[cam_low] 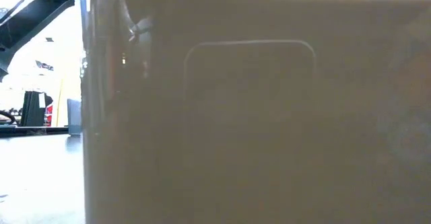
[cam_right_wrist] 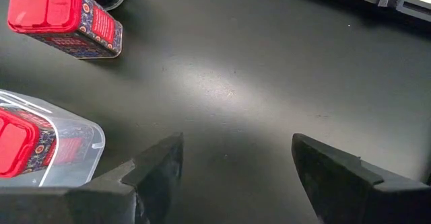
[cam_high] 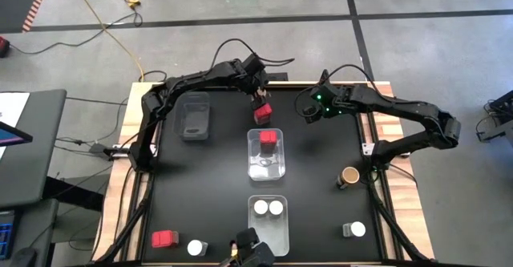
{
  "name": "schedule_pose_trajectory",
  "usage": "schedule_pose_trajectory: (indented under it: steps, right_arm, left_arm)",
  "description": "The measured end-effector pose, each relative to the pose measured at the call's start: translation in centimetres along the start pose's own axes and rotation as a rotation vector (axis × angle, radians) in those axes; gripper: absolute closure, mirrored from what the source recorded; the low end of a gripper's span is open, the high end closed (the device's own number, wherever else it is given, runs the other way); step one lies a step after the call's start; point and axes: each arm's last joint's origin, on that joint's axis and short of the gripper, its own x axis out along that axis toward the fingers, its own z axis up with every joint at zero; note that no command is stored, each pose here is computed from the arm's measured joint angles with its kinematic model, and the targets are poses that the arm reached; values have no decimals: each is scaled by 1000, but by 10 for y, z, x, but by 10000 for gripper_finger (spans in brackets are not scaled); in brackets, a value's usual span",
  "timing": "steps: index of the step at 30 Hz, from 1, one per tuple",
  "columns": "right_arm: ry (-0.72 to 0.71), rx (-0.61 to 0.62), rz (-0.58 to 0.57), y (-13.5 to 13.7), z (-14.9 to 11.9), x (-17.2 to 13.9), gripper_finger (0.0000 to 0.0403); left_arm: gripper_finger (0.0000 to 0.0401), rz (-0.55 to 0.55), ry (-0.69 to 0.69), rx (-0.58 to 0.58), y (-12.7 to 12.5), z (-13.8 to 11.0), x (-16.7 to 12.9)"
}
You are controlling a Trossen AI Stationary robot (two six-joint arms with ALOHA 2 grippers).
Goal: Sort spices by type
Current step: Put the gold seasoning bottle into the black bin
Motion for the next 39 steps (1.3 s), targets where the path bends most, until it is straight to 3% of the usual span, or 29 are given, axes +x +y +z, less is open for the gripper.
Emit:
schedule_pose_trajectory:
  steps: [5, 24, 39]
  right_arm:
    - [0, 1, 0, 0, 0, 0, 101]
    - [0, 3, 0, 0, 0, 0, 101]
    - [0, 3, -1, 0, 0, 0, 101]
  left_arm:
    - [30, 0, 2, 1, 0, 0, 0]
    - [121, -10, 45, -4, 0, -5, 0]
    - [123, 2, 21, -15, 1, -1, -1]
